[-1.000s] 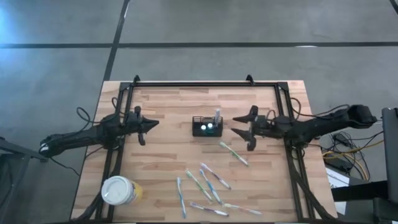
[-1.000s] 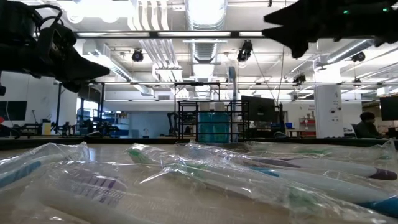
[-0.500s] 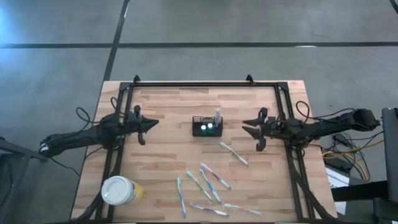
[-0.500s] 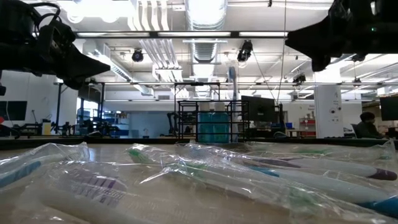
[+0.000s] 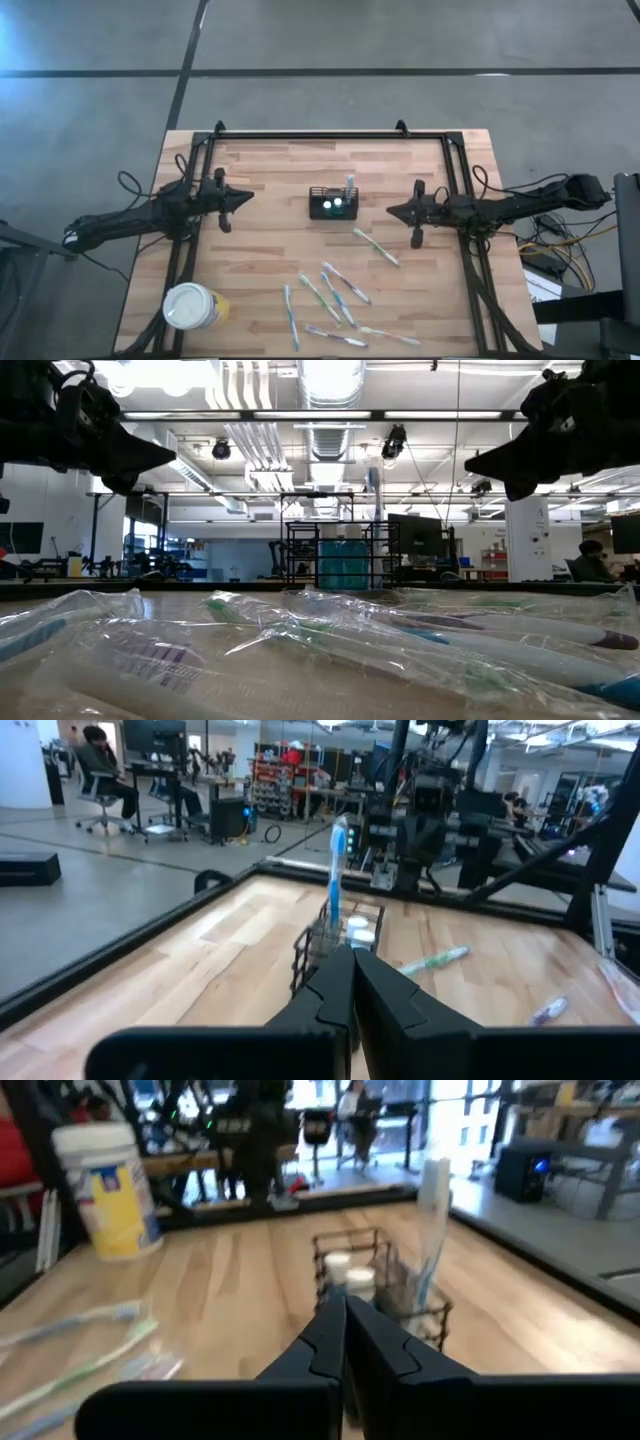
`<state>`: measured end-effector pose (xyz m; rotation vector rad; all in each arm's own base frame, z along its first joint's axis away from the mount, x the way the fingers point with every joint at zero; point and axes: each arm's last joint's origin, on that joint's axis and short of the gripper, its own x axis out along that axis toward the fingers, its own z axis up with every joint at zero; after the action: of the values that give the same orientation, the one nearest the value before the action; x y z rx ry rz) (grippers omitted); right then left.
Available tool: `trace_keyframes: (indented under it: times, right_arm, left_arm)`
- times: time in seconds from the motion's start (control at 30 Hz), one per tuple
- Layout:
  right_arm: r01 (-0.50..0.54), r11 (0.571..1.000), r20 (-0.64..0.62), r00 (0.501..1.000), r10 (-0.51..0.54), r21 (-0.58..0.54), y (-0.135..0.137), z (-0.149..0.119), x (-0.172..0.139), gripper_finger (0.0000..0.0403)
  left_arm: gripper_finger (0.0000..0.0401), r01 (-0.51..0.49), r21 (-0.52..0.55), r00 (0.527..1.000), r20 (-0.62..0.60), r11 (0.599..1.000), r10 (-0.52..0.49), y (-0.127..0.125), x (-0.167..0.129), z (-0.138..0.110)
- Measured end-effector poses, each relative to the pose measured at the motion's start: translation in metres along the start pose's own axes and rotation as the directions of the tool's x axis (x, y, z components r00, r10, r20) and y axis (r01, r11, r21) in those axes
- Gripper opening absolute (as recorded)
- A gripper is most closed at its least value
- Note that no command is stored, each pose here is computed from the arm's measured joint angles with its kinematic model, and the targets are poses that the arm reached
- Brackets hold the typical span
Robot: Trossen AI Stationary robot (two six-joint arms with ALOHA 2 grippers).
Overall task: Pick & Place toothbrushing station
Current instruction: Put the top green toothbrush into the wire organizer
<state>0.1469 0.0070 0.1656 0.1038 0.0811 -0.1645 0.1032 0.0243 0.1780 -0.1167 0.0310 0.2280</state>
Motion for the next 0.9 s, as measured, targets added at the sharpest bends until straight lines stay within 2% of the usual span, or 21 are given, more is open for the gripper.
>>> trace_keyframes:
  times: [0.2,0.3,0.37,0.47,0.57,0.7,0.8,0.9]
  right_arm:
    - [-0.08,0.996,-0.041,0.996,0.079,-0.029,0.004,-0.004,-0.001,0.0008]
    - [-0.121,0.993,-0.077,0.99,0.122,0.016,0.005,-0.006,-0.001,0.0008]
    - [-0.147,0.988,-0.141,0.978,0.153,0.053,0.007,-0.008,0.0,0.0008]
    - [-0.127,0.988,-0.277,0.949,0.148,0.092,0.01,-0.006,0.001,0.0008]
    - [-0.115,0.989,-0.41,0.901,0.141,0.088,0.015,-0.001,0.0,0.0008]
    - [-0.103,0.994,-0.506,0.855,0.112,0.045,0.023,0.016,-0.001,0.0008]
    - [-0.103,0.995,-0.543,0.834,0.096,0.018,0.03,0.029,0.0,0.0008]
    - [-0.131,0.991,-0.533,0.838,0.117,0.011,0.039,0.043,0.002,0.0008]
  left_arm:
    - [0.0012,0.0,0.013,1.0,0.01,1.0,0.0,0.0,-0.001,0.004]
    - [0.0012,0.0,-0.018,1.0,0.012,1.0,0.0,-0.001,-0.001,0.005]
    - [0.0012,0.0,-0.055,1.0,0.007,0.998,0.0,0.0,-0.001,0.005]
    - [0.0012,-0.007,-0.076,1.0,-0.027,0.997,0.005,0.0,-0.001,0.004]
    - [0.0012,-0.015,-0.076,0.998,-0.059,0.997,0.01,-0.001,-0.003,0.007]
    - [0.0012,-0.016,-0.058,0.998,-0.055,0.998,0.013,-0.001,-0.004,0.013]
    - [0.0012,-0.012,-0.016,0.999,-0.036,1.0,0.011,-0.002,-0.005,0.019]
    - [0.0012,-0.008,0.039,1.0,-0.019,0.999,0.009,-0.003,-0.006,0.024]
